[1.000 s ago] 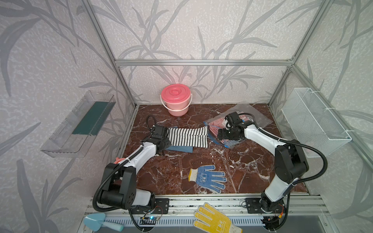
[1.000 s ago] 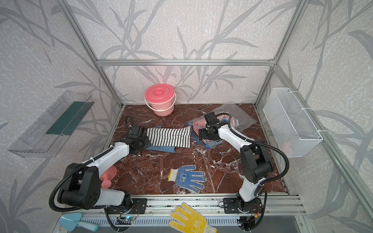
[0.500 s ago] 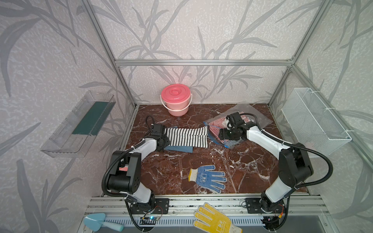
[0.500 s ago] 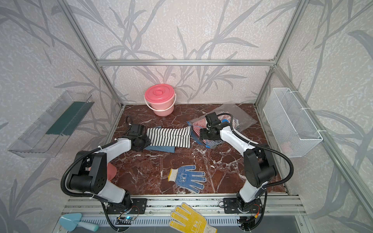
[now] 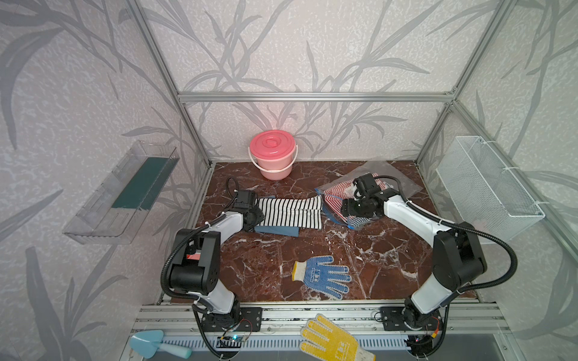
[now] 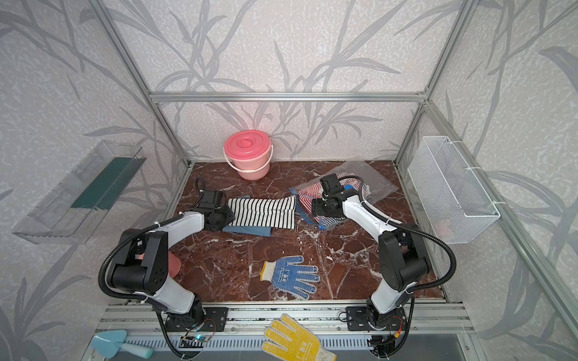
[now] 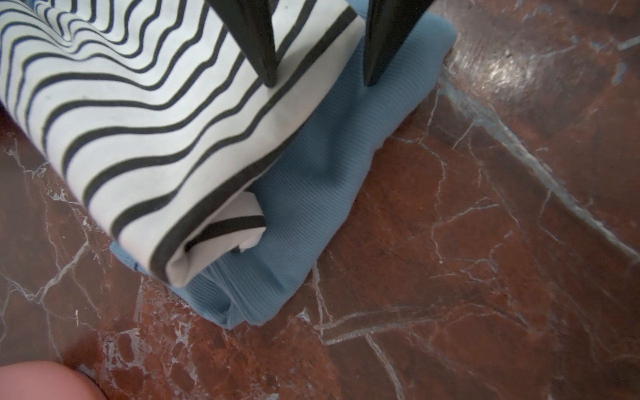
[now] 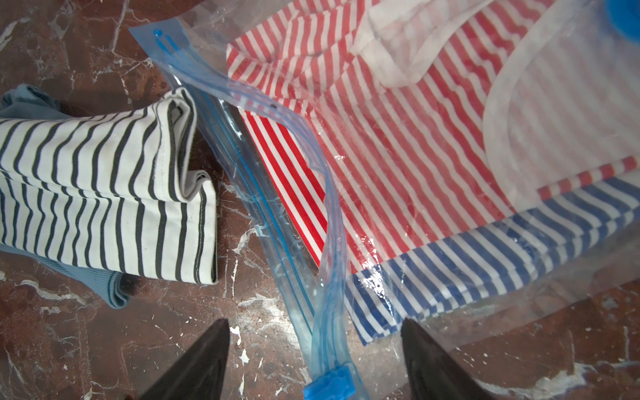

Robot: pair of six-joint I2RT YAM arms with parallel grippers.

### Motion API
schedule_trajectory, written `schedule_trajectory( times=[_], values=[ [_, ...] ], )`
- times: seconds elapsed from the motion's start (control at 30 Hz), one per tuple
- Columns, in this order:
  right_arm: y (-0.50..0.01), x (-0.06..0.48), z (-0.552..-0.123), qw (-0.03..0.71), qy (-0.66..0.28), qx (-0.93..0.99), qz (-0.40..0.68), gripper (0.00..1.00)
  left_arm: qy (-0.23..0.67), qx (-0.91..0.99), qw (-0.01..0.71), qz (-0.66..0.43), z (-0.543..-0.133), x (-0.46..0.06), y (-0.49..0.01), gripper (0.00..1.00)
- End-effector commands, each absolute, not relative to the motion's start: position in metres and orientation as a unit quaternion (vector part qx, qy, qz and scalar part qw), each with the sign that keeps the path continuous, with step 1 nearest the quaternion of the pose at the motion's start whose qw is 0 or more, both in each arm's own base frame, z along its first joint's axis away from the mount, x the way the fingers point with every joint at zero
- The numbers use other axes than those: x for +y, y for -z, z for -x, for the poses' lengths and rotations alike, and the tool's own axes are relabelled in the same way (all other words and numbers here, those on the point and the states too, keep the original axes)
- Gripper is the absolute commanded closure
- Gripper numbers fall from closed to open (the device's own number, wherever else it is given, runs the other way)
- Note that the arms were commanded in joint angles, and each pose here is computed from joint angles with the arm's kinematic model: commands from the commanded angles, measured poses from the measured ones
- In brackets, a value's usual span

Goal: Take the tank top out of the vacuum bag
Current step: Adjust the tank top.

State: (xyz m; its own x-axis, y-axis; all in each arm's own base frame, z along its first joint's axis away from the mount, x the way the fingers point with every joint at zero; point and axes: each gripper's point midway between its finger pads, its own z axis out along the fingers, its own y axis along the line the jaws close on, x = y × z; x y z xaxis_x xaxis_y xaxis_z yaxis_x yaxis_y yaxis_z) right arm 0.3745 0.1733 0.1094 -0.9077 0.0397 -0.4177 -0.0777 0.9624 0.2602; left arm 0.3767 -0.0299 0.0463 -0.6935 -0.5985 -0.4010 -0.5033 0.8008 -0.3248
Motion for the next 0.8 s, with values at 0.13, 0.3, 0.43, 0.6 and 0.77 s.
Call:
schedule_trajectory(
  times=[0.13, 0.3, 0.43, 0.6, 0.77],
  values=[
    [-0.114, 0.165, -0.370, 0.212, -0.132, 0.968, -0.004, 0.23, 0.093, 0.909, 0.259, 0.313, -0.386, -0.026, -0.050, 0.72],
    [-0.115, 0.159, -0.371, 0.214, -0.124, 0.969, -0.009, 0.22, 0.094, 0.909, 0.261, 0.311, -0.390, -0.026, -0.050, 0.77],
    [-0.114, 0.156, -0.370, 0.213, -0.123, 0.969, -0.012, 0.22, 0.096, 0.909, 0.262, 0.310, -0.393, -0.028, -0.051, 0.80],
    [-0.114, 0.156, -0.370, 0.212, -0.124, 0.969, -0.012, 0.23, 0.097, 0.907, 0.269, 0.308, -0.398, -0.028, -0.056, 0.86],
    [-0.115, 0.154, -0.370, 0.213, -0.122, 0.969, -0.014, 0.22, 0.083, 0.910, 0.268, 0.306, -0.398, -0.023, -0.057, 0.98]
  ],
)
